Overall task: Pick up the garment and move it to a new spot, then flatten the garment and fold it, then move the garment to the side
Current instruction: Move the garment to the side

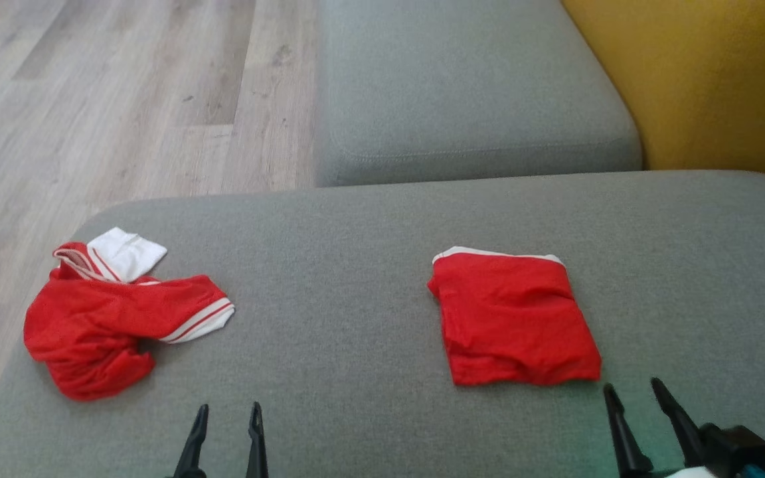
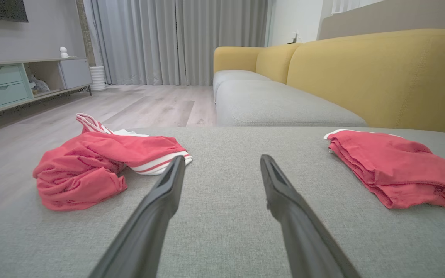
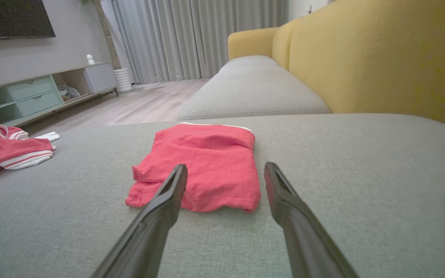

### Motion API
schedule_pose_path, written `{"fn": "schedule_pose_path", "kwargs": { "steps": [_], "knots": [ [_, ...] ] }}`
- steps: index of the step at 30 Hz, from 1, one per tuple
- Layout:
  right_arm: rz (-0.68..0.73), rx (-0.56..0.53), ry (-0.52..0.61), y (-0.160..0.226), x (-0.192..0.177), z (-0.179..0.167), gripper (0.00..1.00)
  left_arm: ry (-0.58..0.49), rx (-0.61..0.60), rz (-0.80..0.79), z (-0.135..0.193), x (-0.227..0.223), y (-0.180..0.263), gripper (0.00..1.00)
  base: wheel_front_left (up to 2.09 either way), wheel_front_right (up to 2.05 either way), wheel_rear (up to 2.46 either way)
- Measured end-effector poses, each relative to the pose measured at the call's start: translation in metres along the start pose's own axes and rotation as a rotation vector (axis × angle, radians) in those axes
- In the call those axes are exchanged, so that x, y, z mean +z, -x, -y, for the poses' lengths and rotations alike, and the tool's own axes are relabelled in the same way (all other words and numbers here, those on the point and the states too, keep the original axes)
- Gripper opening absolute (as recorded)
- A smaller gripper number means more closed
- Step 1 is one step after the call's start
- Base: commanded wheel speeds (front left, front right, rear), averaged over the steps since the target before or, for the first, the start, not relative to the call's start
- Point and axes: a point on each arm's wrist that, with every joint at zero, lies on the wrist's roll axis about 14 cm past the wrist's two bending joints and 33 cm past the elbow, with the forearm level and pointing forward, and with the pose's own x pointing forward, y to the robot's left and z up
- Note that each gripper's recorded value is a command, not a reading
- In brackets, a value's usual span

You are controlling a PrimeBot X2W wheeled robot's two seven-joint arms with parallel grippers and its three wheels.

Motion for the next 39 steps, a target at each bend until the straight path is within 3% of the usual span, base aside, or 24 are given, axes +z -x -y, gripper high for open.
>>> {"fn": "schedule_pose_path", "kwargs": {
  "steps": [5,10,17,31,32,35,39],
  "knots": [
    [-0.073,-0.042,-0.077,-0.003,-0.022,0.007,1.0,0.006,-0.017,-0.034,0.004,-0.009,0.0,1.0,0.0,0.0,0.0],
    [-0.106,-0.09,-0.137,-0.032,-0.026,0.025,1.0,0.013,-0.02,-0.08,0.006,-0.021,-0.002,1.0,0.0,0.0,0.0],
    [-0.242,-0.062,-0.174,-0.088,-0.029,0.033,1.0,0.014,-0.035,-0.104,0.01,-0.025,-0.019,1.0,0.0,0.0,0.0],
    [-0.489,0.021,-0.166,-0.136,-0.061,0.026,1.0,0.008,-0.045,-0.131,0.01,-0.03,-0.05,1.0,0.0,0.0,0.0],
    [-0.509,0.024,-0.166,-0.138,-0.064,0.025,0.96,0.008,-0.043,-0.129,0.01,-0.03,-0.053,1.0,0.0,0.0,0.0],
    [-0.584,0.033,-0.158,-0.141,-0.077,0.024,0.0,0.017,-0.031,-0.133,0.007,-0.031,-0.058,1.0,0.0,0.0,0.0],
    [-0.586,0.04,-0.132,-0.145,-0.077,0.027,0.0,0.027,-0.025,-0.133,0.008,-0.031,-0.061,1.0,0.0,0.0,0.0]
  ]
}}
